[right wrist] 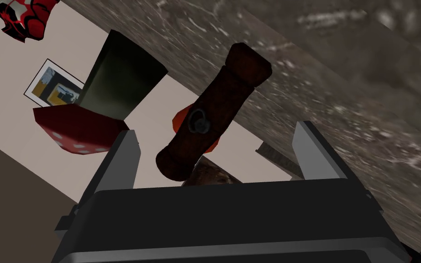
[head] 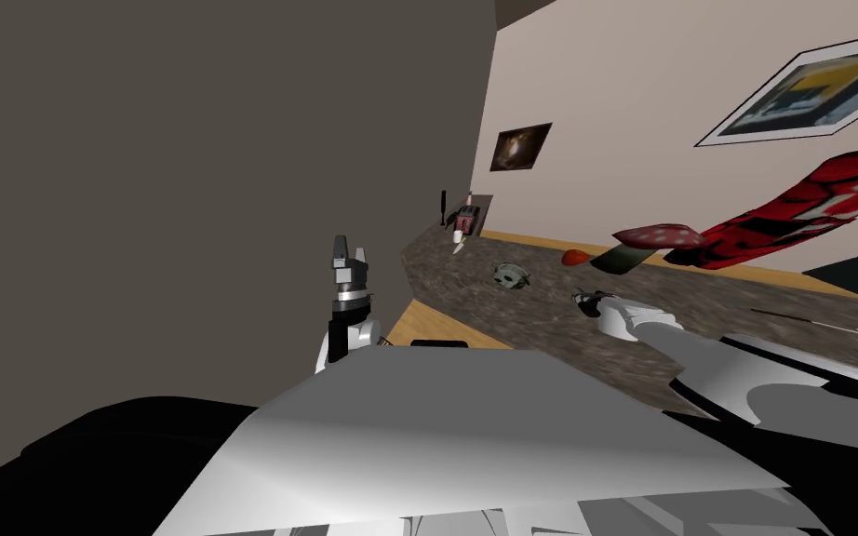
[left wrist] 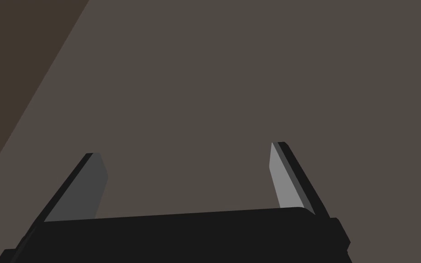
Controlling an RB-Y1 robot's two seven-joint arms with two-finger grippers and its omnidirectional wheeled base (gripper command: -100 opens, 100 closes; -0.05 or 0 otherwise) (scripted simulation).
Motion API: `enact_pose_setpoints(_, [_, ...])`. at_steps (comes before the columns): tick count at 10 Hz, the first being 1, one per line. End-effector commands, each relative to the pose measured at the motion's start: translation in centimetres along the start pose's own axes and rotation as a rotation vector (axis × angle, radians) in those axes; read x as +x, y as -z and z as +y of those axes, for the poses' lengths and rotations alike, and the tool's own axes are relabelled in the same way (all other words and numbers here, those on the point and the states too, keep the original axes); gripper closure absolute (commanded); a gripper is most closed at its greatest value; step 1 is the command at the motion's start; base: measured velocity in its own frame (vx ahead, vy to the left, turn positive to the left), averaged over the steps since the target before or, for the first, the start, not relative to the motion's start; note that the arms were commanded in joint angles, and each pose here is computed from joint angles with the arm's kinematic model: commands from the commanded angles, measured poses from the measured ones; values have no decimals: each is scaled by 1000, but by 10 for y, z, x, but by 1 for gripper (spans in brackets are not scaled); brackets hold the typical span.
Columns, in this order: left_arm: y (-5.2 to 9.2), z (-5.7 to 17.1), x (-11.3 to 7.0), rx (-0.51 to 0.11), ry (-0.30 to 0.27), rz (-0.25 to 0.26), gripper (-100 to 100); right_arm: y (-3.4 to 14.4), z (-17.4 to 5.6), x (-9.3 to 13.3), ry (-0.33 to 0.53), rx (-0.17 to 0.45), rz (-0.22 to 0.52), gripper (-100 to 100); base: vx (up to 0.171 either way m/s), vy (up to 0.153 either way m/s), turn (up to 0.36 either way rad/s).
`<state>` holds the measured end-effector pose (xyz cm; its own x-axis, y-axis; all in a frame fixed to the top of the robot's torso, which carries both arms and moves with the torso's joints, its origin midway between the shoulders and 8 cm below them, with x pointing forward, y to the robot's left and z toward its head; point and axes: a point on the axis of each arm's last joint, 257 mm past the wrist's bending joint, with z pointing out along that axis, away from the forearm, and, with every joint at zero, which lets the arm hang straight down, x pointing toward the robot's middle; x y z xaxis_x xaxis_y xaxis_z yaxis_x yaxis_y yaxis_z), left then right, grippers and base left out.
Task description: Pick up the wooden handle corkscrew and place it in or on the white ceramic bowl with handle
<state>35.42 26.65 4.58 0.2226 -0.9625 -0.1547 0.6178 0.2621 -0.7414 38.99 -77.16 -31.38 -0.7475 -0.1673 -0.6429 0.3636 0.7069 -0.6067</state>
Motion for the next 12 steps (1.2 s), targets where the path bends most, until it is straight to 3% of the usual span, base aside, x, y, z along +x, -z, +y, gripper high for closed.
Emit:
enact_pose_setpoints(1, [0, 0, 0, 0, 0, 0, 0, -2, -6, 9, -1, 6, 11, -100, 0, 0, -55])
enact_pose_setpoints(2, [0, 0, 0, 0, 0, 0, 0, -2, -6, 9, -1, 7, 12, -100, 0, 0, 0])
enact_pose_setpoints(3, [0, 0, 0, 0, 0, 0, 0, 2, -22, 27, -21, 27, 30, -100, -19, -5, 342])
enact_pose_setpoints(5, [0, 0, 0, 0, 0, 0, 0, 4, -29, 44, -30, 38, 52, -100, -17, -13, 137])
enact_pose_setpoints(6, [0, 0, 0, 0, 0, 0, 0, 6, -46, 48, -66, 62, 51, -100, -26, 1, 282])
enact_pose_setpoints(8, [0, 0, 0, 0, 0, 0, 0, 11, -54, 77, -56, 72, 88, -100, -22, -11, 110])
enact_pose_setpoints(10, [0, 0, 0, 0, 0, 0, 0, 16, -75, 86, -95, 105, 93, -100, -28, -7, 265])
enact_pose_setpoints(11, [0, 0, 0, 0, 0, 0, 0, 21, -80, 107, -79, 110, 121, -100, -10, -8, 2])
enact_pose_setpoints(12, [0, 0, 0, 0, 0, 0, 0, 26, -98, 113, -100, 136, 123, -100, -24, 1, 303])
